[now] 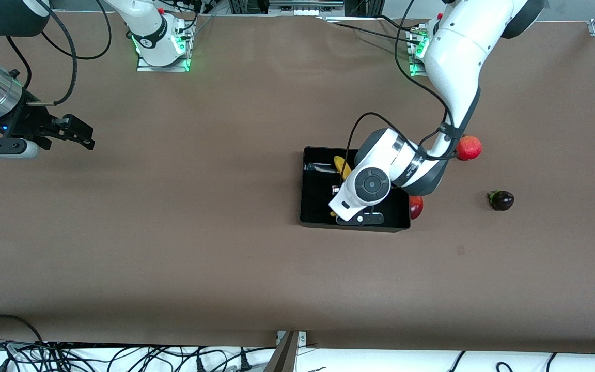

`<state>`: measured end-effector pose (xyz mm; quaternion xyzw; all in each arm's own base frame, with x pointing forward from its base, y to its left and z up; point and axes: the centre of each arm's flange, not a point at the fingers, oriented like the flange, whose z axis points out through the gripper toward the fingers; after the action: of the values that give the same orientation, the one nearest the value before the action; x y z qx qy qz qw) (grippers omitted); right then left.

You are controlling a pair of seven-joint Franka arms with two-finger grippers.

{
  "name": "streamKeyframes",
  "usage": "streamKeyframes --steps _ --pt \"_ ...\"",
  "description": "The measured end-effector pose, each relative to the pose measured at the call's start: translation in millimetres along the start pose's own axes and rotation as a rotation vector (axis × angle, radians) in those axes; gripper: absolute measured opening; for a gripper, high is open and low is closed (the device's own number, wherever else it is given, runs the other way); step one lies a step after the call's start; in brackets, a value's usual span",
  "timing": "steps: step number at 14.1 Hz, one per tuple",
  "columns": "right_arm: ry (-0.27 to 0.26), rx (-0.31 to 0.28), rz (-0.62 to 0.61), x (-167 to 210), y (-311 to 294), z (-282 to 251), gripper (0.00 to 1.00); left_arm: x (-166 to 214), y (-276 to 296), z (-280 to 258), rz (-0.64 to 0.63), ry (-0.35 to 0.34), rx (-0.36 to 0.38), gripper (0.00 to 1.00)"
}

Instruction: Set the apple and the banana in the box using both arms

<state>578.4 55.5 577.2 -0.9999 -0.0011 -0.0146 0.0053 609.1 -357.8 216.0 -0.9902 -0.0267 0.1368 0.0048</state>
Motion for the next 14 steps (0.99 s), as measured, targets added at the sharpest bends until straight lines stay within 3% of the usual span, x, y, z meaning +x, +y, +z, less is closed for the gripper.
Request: streamKeyframes --steps 3,4,8,10,11,14 --pt "0.0 0.0 0.0 0 0 0 1.0 3 0 16 -0.002 -0.004 -0.003 0.35" --pt "0.0 0.0 0.0 0 0 0 1.0 4 0 17 -0.003 -0.004 -0.003 0.39" --pt "0.0 0.0 0.0 0 0 0 1.0 13 -12 -4 -0.024 0.022 -0.017 0.76" --pt "0.0 0.0 0.0 0 0 0 1.0 17 -25 -56 -0.044 0.076 -0.038 0.96" --pt "0.0 0.0 0.0 0 0 0 1.0 15 -39 -95 -0.061 0.111 -0.049 1.0" --pt "0.0 0.0 0.0 1 0 0 1.0 -7 -110 -208 -0.101 0.146 -0.039 1.0"
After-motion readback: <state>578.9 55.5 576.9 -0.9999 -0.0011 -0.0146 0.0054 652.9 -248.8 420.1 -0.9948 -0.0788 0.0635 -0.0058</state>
